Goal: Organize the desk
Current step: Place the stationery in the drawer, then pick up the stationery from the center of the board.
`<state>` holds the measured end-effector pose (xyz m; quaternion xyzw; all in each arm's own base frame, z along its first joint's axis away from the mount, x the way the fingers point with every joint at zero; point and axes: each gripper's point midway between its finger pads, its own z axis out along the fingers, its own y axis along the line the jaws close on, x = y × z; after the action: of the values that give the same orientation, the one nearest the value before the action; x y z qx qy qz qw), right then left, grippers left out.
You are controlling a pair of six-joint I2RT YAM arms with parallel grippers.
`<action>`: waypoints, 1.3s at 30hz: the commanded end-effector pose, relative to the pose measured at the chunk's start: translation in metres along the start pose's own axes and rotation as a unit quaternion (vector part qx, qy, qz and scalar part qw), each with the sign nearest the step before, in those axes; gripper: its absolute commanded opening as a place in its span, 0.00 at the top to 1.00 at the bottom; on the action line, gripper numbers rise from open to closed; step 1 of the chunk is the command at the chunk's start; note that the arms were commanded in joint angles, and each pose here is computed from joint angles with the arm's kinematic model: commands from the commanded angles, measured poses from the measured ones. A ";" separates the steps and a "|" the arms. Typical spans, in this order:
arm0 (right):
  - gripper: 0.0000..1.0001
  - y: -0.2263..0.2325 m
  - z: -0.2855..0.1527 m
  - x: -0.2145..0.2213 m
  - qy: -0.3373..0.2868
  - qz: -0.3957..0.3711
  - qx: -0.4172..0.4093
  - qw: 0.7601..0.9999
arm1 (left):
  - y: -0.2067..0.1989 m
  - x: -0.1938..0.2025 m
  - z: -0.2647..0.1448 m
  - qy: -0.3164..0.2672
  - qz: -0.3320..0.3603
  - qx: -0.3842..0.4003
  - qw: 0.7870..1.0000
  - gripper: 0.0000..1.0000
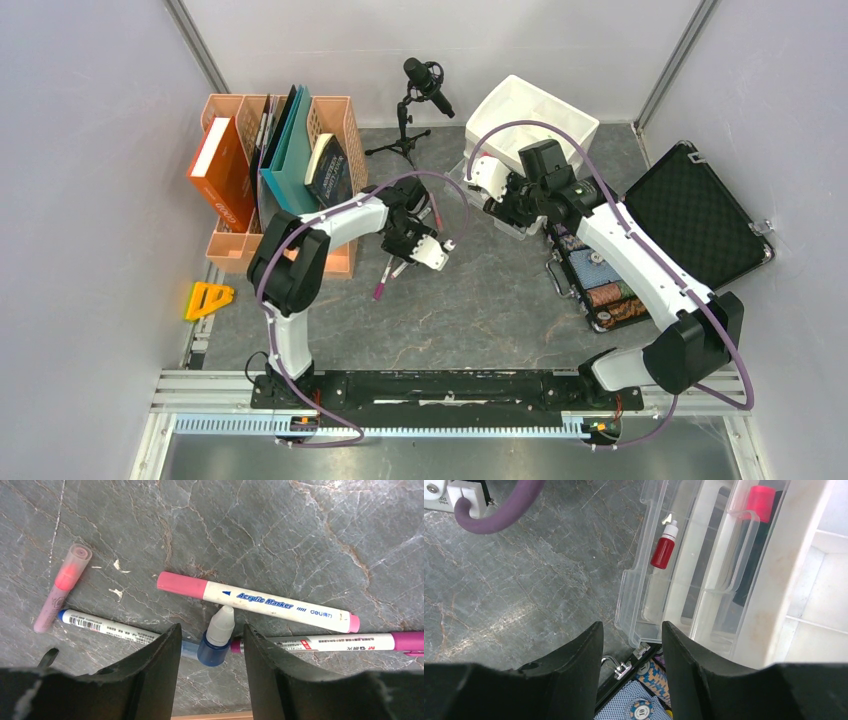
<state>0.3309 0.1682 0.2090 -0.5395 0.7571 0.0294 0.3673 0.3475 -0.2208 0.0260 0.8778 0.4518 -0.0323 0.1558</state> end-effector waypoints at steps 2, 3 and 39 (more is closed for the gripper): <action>0.48 -0.006 -0.007 -0.010 -0.025 0.000 0.015 1.000 | 0.008 -0.002 0.002 0.009 0.026 0.007 1.000 0.49; 0.48 -0.005 -0.007 -0.010 -0.026 -0.001 0.014 1.000 | 0.009 -0.001 0.002 0.010 0.025 0.006 1.000 0.51; 0.49 -0.039 -0.051 0.002 -0.086 0.112 0.111 0.984 | 0.135 -0.101 -0.133 -0.040 0.033 -0.262 0.964 0.73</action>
<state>0.3336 0.1360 0.2450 -0.4513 0.7762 0.0214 0.4397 0.3665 -0.2949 0.1749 0.8435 0.4217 0.0271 0.3316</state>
